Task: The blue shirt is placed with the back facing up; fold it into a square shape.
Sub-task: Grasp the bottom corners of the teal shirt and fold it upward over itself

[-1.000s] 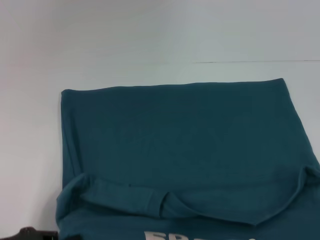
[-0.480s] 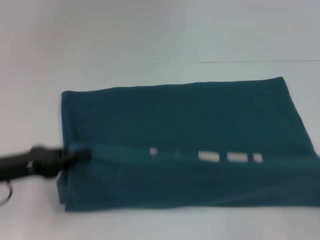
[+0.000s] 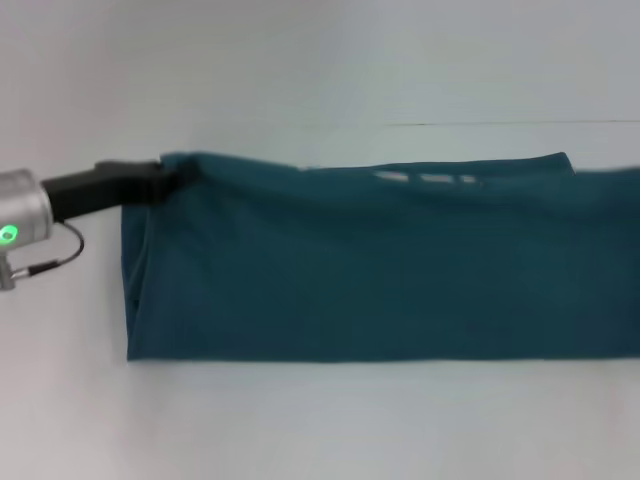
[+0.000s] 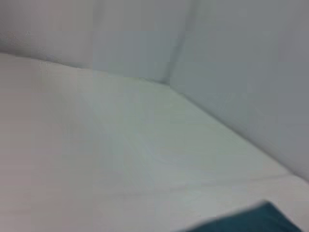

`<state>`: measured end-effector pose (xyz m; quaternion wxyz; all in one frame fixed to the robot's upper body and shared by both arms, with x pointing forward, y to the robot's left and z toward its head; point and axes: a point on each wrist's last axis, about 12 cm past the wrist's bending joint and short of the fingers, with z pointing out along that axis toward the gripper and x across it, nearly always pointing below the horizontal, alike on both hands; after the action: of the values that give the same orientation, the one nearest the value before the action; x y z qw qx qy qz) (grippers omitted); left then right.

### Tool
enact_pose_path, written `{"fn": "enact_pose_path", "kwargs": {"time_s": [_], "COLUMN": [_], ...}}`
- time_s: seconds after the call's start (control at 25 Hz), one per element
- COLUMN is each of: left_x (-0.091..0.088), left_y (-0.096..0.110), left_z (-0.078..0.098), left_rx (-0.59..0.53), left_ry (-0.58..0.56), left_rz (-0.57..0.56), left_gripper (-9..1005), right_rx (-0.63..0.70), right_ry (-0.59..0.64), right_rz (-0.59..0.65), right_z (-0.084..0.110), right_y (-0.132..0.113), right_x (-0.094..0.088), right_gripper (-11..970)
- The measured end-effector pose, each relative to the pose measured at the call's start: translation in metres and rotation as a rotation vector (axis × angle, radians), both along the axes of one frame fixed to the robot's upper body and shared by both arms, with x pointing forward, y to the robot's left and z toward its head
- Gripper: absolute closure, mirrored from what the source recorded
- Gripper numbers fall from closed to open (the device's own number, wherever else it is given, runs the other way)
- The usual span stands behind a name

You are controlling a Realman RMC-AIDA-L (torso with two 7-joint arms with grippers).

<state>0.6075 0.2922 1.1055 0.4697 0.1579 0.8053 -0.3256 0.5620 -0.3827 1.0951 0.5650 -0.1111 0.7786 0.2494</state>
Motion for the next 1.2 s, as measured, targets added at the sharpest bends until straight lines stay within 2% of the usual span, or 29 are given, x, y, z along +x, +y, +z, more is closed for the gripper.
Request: {"fn": "enact_pose_path", "kwargs": {"time_s": [0.04,0.32,0.44,0.6,0.96,1.2], "left_x": [0.004,0.023,0.026,0.028,0.029,0.031], "left_y": [-0.002,-0.005,-0.006,-0.01,-0.013,-0.005], "left_z": [-0.001,-0.007,-0.008,-0.009,-0.014,-0.014], "left_rx": [0.005,0.041,0.055,0.072,0.096,0.06], "left_ry": [-0.005,-0.022,-0.021,-0.019,-0.012,-0.027], "left_rz": [0.026,0.198,0.216,0.212,0.244,0.342], "left_gripper": [905,893,888,882,867,857], "right_rx": [0.0,-0.093,-0.128,-0.139,-0.161,-0.175], "right_ry": [0.0,-0.038,-0.036,-0.026,-0.011,-0.001], "right_rz": [0.0,-0.007,-0.013,-0.012,-0.044,-0.094], "right_z": [0.0,0.001,0.0,-0.003,-0.007,-0.009], "right_y": [0.0,0.038,0.049,0.057,0.059,0.056], "right_x": [0.0,0.047,0.058,0.062,0.064,0.067], "right_gripper": [910,886,876,862,832,811]}}
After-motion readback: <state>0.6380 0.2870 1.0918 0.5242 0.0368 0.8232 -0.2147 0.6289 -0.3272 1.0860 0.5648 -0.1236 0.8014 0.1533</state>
